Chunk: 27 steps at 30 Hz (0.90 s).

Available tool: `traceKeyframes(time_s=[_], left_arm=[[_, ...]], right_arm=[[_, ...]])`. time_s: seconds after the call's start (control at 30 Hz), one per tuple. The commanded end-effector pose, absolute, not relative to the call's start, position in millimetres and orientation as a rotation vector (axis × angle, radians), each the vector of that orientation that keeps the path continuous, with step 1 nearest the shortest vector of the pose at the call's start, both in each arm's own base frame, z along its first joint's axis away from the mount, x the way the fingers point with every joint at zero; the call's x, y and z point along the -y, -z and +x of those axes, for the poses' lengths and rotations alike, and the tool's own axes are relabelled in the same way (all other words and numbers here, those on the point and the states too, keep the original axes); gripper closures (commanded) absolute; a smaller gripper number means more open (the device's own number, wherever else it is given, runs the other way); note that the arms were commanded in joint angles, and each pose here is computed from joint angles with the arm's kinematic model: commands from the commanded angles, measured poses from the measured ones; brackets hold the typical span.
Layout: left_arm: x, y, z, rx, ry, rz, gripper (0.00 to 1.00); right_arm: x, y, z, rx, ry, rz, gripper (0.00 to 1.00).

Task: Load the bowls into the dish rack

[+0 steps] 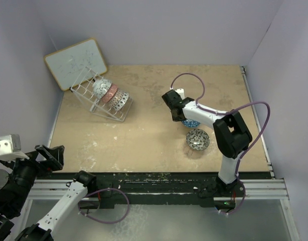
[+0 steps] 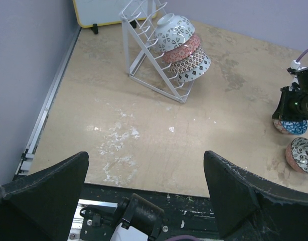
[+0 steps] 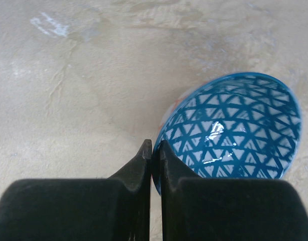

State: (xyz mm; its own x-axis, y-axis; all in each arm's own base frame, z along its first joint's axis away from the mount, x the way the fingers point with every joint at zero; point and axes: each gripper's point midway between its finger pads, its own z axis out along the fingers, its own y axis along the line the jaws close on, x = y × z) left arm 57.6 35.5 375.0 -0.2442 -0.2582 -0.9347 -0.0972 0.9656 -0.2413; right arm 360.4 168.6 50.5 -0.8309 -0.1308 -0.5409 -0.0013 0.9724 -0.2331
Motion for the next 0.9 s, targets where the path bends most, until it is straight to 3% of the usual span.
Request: traceKeyframes(time_s=[0.0,0.23,0.53,0.67,0.87], left_arm=[[-32.9,-382.9,63.8,-1.789,0.177,-0.277,0.01],[-34.8,-382.0,60.2,-1.788,0.177,-0.284,0.01],[-34.8,-384.8,60.7,-1.785,0.177,-0.284,0.01],[-34.8,-387.6,61.6,-1.783,0.175,-0.282,0.01],[-35.2,-391.9,60.3,-1.777,0.176,-0.279,0.01]], right_arm=[[-172.3,-66.6,363.2,-2.503,0.258,-0.096,1.00],[-205.3,-120.7,380.4,-2.391,0.009,-0.108,1.00],[-328.3,-299.5,367.5,-1.890,-0.975,-0.270,1.00],[-364.8,-378.6,340.5,-1.603,-1.359,-0.375,1.00],[-390.6,-453.3,318.4,-1.226,-1.860,-0.403,1.00]])
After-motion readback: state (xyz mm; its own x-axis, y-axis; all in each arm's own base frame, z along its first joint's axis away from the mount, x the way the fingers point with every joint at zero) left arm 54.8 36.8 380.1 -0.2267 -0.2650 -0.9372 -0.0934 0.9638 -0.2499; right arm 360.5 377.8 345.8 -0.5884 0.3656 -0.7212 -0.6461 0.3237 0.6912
